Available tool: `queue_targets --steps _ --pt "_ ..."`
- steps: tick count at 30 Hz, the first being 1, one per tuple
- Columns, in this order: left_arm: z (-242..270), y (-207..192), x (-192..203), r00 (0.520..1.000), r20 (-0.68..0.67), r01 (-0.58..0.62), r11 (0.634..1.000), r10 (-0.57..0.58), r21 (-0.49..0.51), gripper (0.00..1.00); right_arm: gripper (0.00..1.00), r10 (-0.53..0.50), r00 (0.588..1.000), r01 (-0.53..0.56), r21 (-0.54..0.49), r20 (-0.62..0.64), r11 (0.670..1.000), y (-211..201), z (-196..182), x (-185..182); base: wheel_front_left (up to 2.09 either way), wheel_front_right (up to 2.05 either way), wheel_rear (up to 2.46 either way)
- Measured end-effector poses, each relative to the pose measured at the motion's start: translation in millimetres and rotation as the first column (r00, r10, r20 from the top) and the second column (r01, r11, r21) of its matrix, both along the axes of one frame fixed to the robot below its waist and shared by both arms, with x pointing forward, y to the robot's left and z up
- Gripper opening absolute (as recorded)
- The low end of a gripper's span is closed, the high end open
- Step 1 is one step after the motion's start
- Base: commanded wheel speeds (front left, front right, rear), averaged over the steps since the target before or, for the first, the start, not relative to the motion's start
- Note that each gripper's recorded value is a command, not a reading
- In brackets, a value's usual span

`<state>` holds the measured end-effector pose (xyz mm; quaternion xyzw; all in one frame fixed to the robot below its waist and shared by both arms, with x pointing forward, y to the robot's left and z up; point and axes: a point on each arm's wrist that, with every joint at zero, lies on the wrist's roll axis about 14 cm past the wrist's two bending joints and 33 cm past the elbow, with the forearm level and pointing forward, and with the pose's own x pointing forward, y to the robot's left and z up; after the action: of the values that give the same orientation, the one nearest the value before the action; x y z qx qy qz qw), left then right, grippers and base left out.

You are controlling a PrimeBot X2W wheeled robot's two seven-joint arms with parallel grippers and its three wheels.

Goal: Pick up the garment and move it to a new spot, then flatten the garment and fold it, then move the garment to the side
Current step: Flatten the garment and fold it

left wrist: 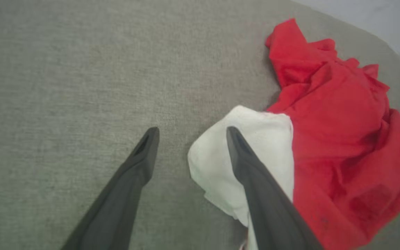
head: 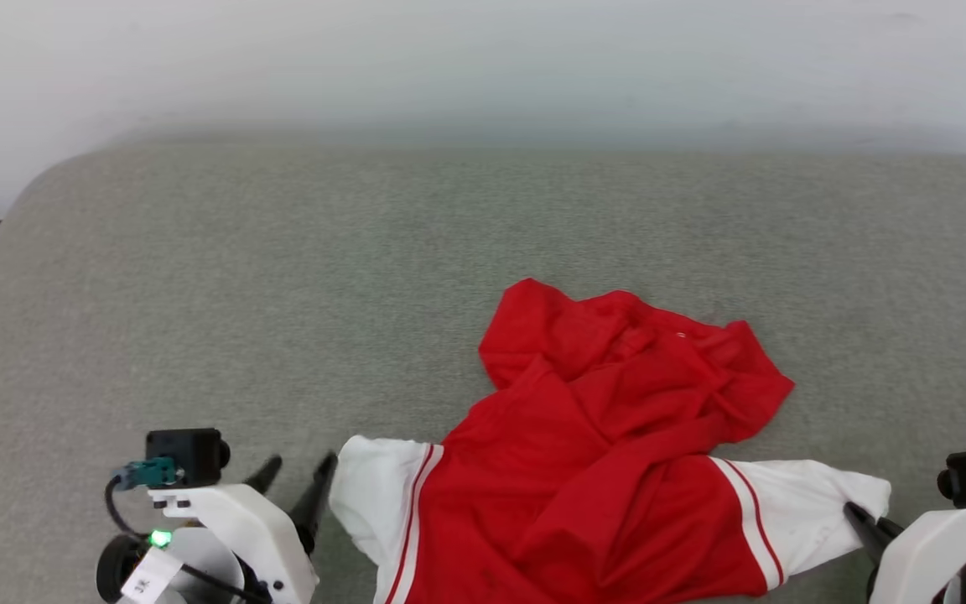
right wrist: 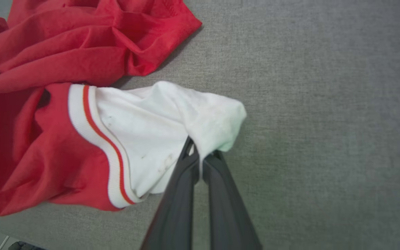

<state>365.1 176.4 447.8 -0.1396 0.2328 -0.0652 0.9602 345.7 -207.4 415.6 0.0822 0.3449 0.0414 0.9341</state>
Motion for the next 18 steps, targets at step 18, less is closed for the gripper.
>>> queue_targets --steps 18 --pt "-89.3 -46.1 -34.7 0.808 -0.502 0.370 0.929 -0.309 0.024 1.00 0.00 -0.075 0.996 0.078 0.047 -0.048 0.996 -1.2 -17.3 -6.6 0.00 0.00 0.00"
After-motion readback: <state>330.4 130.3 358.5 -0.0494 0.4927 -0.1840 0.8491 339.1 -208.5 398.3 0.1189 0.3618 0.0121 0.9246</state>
